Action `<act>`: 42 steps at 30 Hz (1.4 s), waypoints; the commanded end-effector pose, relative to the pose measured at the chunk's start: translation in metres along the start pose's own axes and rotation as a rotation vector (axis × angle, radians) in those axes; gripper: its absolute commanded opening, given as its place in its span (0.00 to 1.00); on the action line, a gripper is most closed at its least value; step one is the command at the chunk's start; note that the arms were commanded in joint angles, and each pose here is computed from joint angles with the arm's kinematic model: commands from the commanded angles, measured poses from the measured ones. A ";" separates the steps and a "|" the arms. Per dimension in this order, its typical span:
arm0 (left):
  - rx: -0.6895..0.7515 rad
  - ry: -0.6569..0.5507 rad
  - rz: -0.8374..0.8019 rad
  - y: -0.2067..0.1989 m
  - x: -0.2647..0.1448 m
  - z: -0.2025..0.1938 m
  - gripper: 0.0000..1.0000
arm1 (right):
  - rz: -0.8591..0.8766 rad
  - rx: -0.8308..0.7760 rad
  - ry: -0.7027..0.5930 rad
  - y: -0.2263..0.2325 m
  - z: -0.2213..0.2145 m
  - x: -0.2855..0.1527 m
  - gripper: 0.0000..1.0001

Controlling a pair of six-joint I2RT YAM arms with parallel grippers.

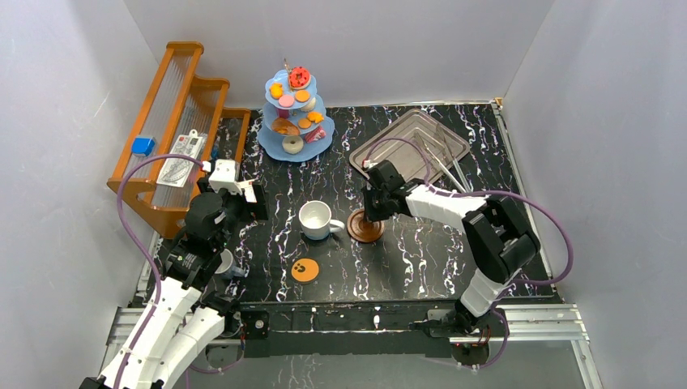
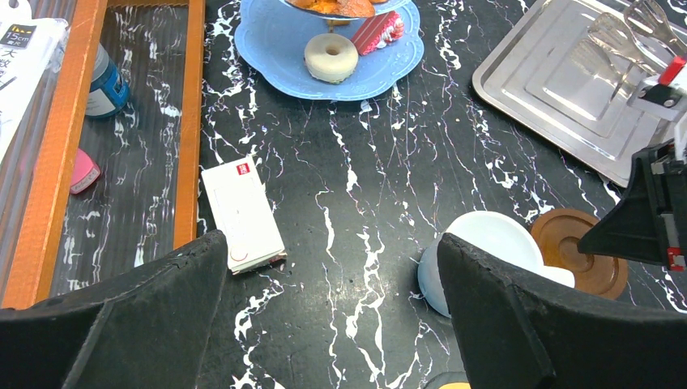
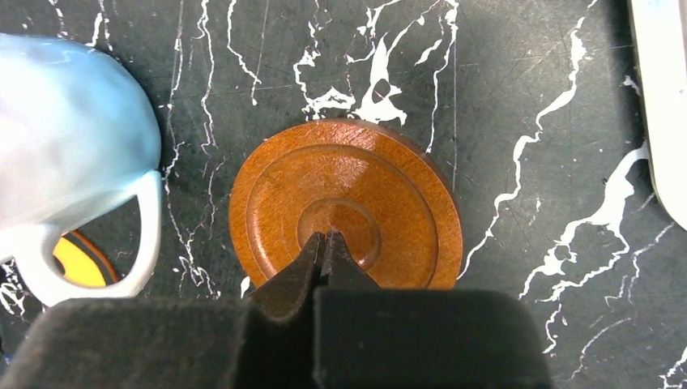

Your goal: Serve the afternoon tea

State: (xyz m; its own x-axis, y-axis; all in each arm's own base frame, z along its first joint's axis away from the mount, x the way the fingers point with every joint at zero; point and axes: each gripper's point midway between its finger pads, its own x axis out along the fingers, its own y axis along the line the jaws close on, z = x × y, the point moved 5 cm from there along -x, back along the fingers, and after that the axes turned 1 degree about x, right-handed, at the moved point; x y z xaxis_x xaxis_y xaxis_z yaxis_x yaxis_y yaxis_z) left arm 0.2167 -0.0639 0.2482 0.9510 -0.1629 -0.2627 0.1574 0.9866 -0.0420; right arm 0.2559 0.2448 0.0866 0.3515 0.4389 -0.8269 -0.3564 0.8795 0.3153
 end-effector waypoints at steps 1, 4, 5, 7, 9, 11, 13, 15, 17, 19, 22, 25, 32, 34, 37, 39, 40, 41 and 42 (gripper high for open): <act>-0.007 -0.051 -0.001 0.000 -0.005 0.014 0.98 | -0.007 -0.006 -0.050 0.003 0.010 0.009 0.00; -0.007 -0.048 0.000 0.000 -0.004 0.014 0.98 | -0.010 -0.008 -0.053 0.003 0.012 0.014 0.00; -0.007 -0.049 0.001 0.000 -0.004 0.014 0.98 | -0.016 -0.008 -0.056 0.002 0.013 0.016 0.00; -0.007 -0.049 0.003 0.000 -0.004 0.014 0.98 | -0.025 -0.012 -0.054 0.002 0.013 0.021 0.00; -0.007 -0.049 0.004 0.000 -0.005 0.014 0.98 | -0.026 -0.015 -0.053 0.001 0.014 0.027 0.00; -0.007 -0.049 0.005 0.000 -0.004 0.014 0.98 | -0.035 -0.020 -0.064 0.000 0.017 0.033 0.00; -0.007 -0.047 0.012 0.001 -0.004 0.013 0.98 | -0.063 -0.021 -0.074 -0.003 0.020 0.039 0.00; -0.006 -0.047 0.018 0.002 -0.004 0.013 0.98 | -0.078 -0.021 -0.084 -0.005 0.024 0.044 0.00; -0.008 -0.052 0.017 0.002 -0.005 0.015 0.98 | -0.076 -0.026 -0.102 -0.003 0.030 0.049 0.00; -0.010 -0.057 0.017 0.002 -0.006 0.015 0.98 | -0.071 -0.033 -0.117 -0.001 0.037 0.053 0.00; -0.016 -0.073 0.012 0.002 -0.010 0.018 0.98 | -0.067 -0.040 -0.146 0.006 0.055 0.060 0.00; -0.019 -0.079 0.008 0.002 -0.010 0.019 0.98 | -0.062 -0.041 -0.162 0.010 0.068 0.068 0.00; -0.013 -0.064 0.012 0.002 -0.008 0.016 0.98 | -0.037 -0.042 -0.198 0.019 0.087 0.093 0.00; -0.014 -0.066 0.016 0.003 -0.009 0.017 0.98 | -0.039 -0.036 -0.207 0.020 0.092 0.099 0.00; -0.018 -0.074 0.007 0.001 -0.010 0.018 0.98 | -0.059 -0.030 -0.213 0.019 0.097 0.109 0.00; -0.017 -0.070 0.006 0.001 -0.009 0.017 0.98 | -0.075 -0.030 -0.223 0.018 0.100 0.113 0.00; -0.018 -0.072 0.004 0.001 -0.009 0.018 0.98 | -0.082 -0.032 -0.234 0.017 0.103 0.116 0.00; -0.017 -0.071 0.002 0.001 -0.009 0.018 0.98 | -0.085 -0.034 -0.242 0.017 0.106 0.118 0.00; -0.017 -0.071 -0.001 0.000 -0.009 0.018 0.98 | -0.091 -0.036 -0.252 0.018 0.110 0.120 0.00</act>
State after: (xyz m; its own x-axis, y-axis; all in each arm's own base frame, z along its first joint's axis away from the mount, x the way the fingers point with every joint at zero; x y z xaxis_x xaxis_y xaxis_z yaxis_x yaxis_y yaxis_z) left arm 0.2130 -0.0619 0.2543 0.9587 -0.1615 -0.2343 0.1547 0.9868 -0.0474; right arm 0.3776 0.3350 0.0655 0.5662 0.4647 -0.6808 -0.3767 0.8805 0.2877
